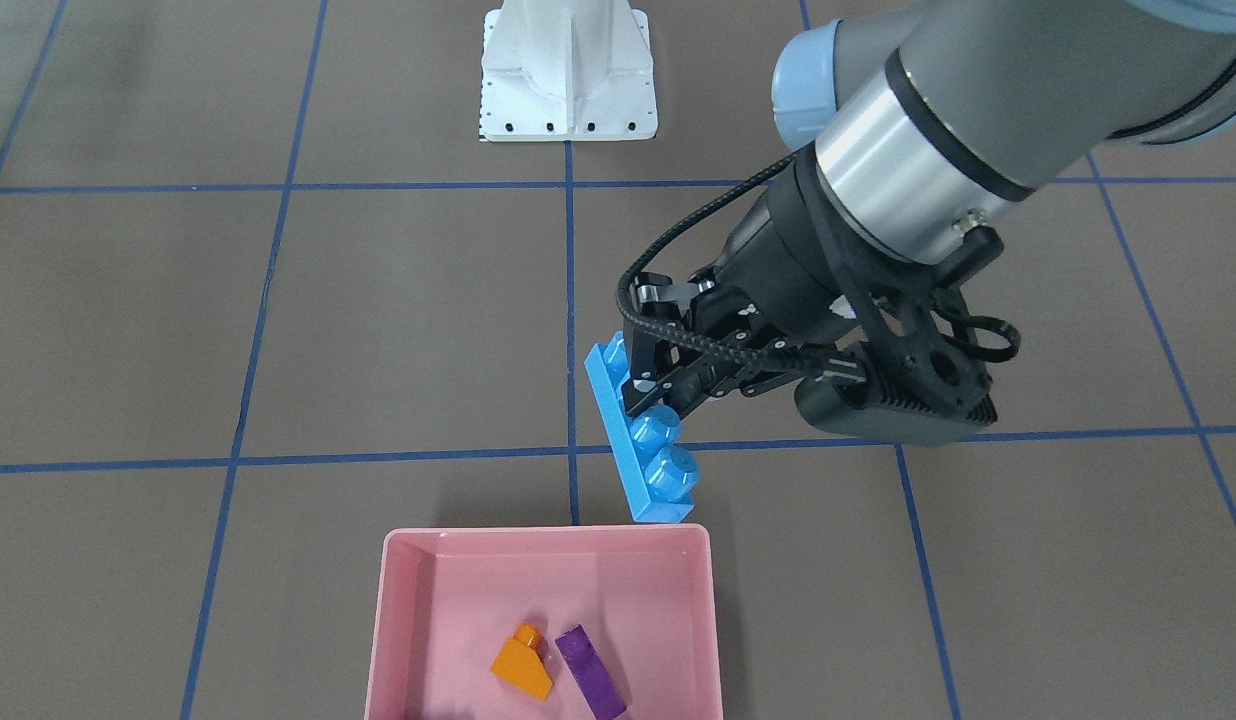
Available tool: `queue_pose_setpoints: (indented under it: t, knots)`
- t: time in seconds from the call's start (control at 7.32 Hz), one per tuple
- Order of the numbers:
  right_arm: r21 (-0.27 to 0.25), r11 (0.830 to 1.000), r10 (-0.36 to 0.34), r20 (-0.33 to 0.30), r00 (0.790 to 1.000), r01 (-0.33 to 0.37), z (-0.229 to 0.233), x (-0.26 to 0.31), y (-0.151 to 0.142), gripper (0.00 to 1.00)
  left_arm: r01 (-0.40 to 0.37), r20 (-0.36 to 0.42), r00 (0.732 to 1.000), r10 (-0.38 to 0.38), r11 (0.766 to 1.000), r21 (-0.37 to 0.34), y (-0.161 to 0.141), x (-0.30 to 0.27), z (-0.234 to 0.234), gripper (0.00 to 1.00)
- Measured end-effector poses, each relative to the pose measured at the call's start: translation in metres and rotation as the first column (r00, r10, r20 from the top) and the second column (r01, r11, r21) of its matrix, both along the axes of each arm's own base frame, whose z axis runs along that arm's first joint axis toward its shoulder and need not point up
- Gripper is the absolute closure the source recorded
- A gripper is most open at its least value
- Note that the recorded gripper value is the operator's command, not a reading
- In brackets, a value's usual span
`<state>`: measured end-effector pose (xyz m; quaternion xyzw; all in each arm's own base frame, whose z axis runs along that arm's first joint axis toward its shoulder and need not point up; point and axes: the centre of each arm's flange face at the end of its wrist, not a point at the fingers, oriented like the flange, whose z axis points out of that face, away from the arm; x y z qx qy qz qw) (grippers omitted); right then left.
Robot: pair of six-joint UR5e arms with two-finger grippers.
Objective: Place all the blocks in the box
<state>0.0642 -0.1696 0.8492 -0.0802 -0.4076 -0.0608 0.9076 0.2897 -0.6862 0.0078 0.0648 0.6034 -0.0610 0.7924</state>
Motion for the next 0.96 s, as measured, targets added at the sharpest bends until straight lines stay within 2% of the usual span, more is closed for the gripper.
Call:
queue_pose_setpoints:
  t: [0.55,0.68,0.96]
  knots:
    - [-0.055,0.998,0.026,0.068,0.997,-0.022,0.014,-0.005,0.016,0.04,0.002,0.0,1.0,-0.002,1.0,-0.001,-0.004,0.01,-0.002,1.0]
    - [-0.065,0.997,0.034,0.087,0.996,-0.029,0.016,-0.007,0.019,0.04,0.026,0.008,1.0,-0.027,0.999,0.017,-0.005,0.019,-0.005,1.0]
    - [-0.073,0.997,0.041,0.101,0.994,-0.034,0.017,-0.008,0.02,0.06,0.132,0.016,0.991,-0.133,0.988,0.075,-0.019,0.08,-0.001,1.0]
